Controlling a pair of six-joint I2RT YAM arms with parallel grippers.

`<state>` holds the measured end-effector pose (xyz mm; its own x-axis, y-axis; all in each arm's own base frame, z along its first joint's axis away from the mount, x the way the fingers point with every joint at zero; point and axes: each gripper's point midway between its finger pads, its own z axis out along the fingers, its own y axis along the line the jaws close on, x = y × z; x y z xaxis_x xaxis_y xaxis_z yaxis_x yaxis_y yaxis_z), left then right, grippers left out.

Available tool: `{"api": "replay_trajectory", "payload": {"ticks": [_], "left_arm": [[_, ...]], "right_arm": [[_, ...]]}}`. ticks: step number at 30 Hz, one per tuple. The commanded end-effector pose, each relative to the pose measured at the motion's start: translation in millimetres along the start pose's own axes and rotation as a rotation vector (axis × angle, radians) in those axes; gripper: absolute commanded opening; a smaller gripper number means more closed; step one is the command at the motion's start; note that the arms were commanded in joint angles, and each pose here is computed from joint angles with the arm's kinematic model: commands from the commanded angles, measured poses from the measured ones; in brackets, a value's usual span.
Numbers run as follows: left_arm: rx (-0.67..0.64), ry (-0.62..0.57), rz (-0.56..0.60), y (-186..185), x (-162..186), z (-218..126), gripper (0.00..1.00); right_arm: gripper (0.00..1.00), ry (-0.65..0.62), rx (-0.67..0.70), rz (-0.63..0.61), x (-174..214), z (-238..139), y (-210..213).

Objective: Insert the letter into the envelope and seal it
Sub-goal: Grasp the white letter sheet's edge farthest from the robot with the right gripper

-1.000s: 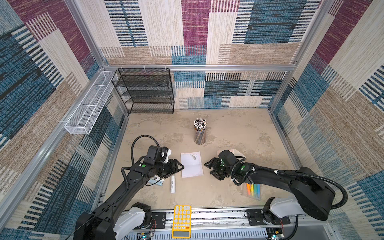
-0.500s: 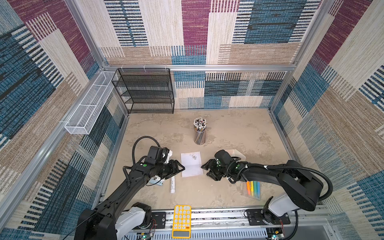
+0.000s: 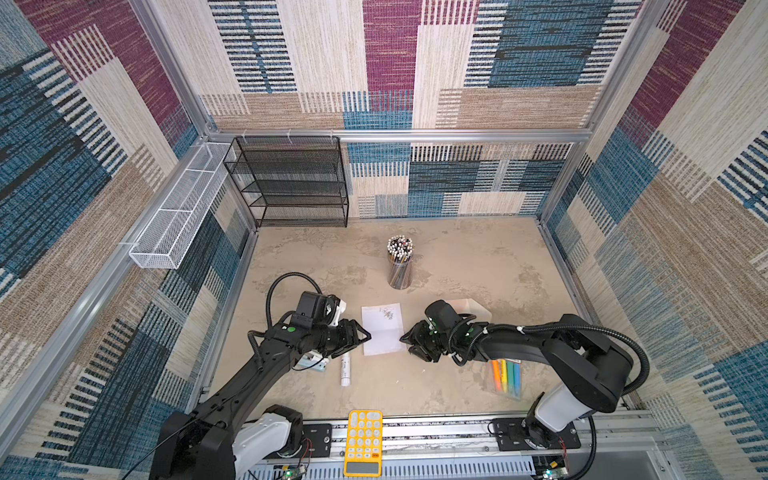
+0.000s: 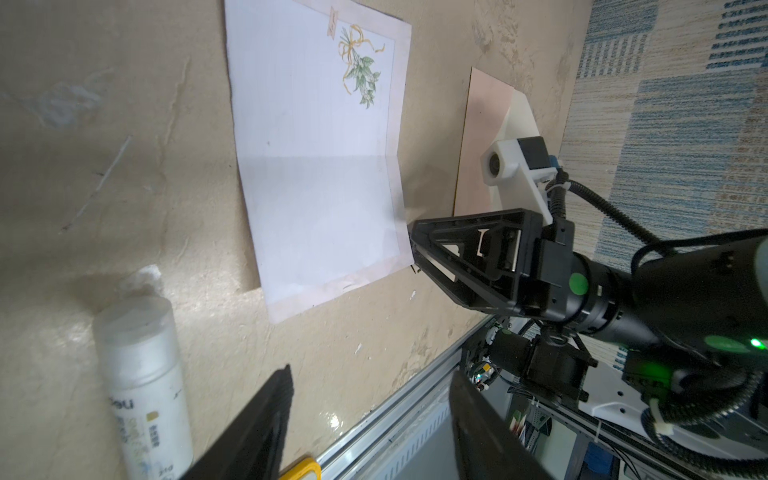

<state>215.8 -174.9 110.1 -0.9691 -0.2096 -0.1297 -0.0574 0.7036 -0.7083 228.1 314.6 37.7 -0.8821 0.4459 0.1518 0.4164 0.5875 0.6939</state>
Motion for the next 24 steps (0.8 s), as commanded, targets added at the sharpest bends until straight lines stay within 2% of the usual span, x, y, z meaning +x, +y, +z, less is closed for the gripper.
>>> {"api": "replay_trajectory", "payload": {"ticks": [1,9,18,24], "left_arm": [[0.013,0.001,0.004,-3,-1,0,0.63],[-0.010,0.005,0.021,-2,1,-4,0.63],[-0.022,0.001,0.039,-5,1,-11,0.63],[-0.090,-0.027,0.111,-8,-9,-25,0.63]], "right_arm": [[0.45,0.026,-0.037,-0.035,3,4,12],[0.36,0.040,-0.021,-0.034,4,9,10],[0.12,0.006,-0.007,-0.048,-1,4,14],[0.01,-0.042,0.023,-0.145,-11,-14,29]]}}
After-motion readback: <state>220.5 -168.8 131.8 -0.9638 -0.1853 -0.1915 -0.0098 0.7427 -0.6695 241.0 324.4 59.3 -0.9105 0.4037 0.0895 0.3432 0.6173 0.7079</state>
